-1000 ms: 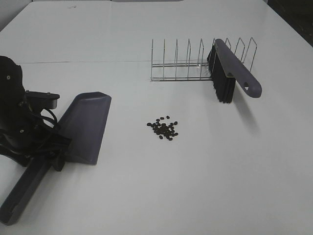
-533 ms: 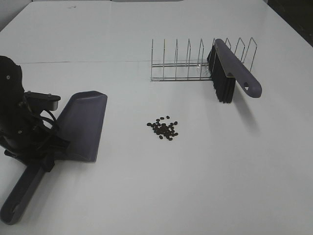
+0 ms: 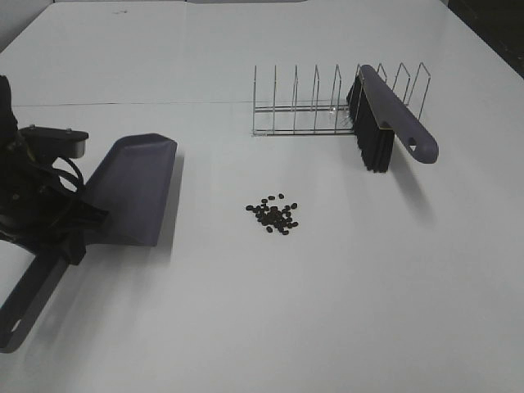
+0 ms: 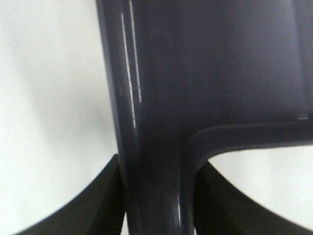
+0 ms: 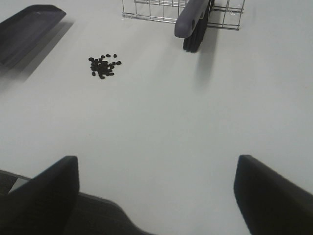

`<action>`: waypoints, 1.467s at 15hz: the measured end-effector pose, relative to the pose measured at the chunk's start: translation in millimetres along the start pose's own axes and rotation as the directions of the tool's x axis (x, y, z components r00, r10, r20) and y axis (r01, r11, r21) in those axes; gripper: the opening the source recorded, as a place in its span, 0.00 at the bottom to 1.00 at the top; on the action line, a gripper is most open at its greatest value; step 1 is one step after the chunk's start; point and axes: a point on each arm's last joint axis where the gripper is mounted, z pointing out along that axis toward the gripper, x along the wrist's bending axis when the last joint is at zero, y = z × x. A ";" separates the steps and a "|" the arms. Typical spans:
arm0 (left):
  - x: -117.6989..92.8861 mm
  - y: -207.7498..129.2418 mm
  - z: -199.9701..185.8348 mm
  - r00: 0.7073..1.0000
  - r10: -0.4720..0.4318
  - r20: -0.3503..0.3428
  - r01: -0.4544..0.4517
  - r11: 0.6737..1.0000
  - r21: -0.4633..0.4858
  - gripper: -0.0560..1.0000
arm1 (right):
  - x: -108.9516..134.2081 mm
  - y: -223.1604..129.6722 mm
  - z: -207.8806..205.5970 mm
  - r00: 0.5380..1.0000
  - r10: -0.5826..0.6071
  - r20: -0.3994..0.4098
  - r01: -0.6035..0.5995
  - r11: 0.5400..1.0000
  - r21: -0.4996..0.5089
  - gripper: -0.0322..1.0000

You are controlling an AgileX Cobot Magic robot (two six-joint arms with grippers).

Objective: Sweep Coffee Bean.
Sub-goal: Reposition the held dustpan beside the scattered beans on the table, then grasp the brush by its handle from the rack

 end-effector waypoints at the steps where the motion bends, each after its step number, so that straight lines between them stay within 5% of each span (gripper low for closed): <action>1: -0.5 -2.0 -9.8 1.000 -0.002 0.005 0.002 1.000 -0.013 0.36 | 0.0 0.0 0.0 1.000 0.000 0.000 0.000 1.000 0.000 0.73; 12: -0.4 -7.2 -17.1 1.000 -0.002 0.006 0.002 1.000 0.004 0.36 | -0.3 1.9 1.3 1.000 0.002 0.001 -0.002 1.000 0.009 0.73; 16: -0.6 -6.0 -17.1 1.000 -0.003 0.008 0.003 1.000 -0.009 0.36 | -4.0 54.6 20.1 0.999 0.038 -0.002 -0.037 0.997 0.071 0.73; 22: -0.7 -5.7 -17.1 1.000 -0.003 0.009 0.003 1.000 -0.013 0.36 | -15.0 153.3 102.3 0.997 0.077 0.002 -0.077 0.989 0.129 0.73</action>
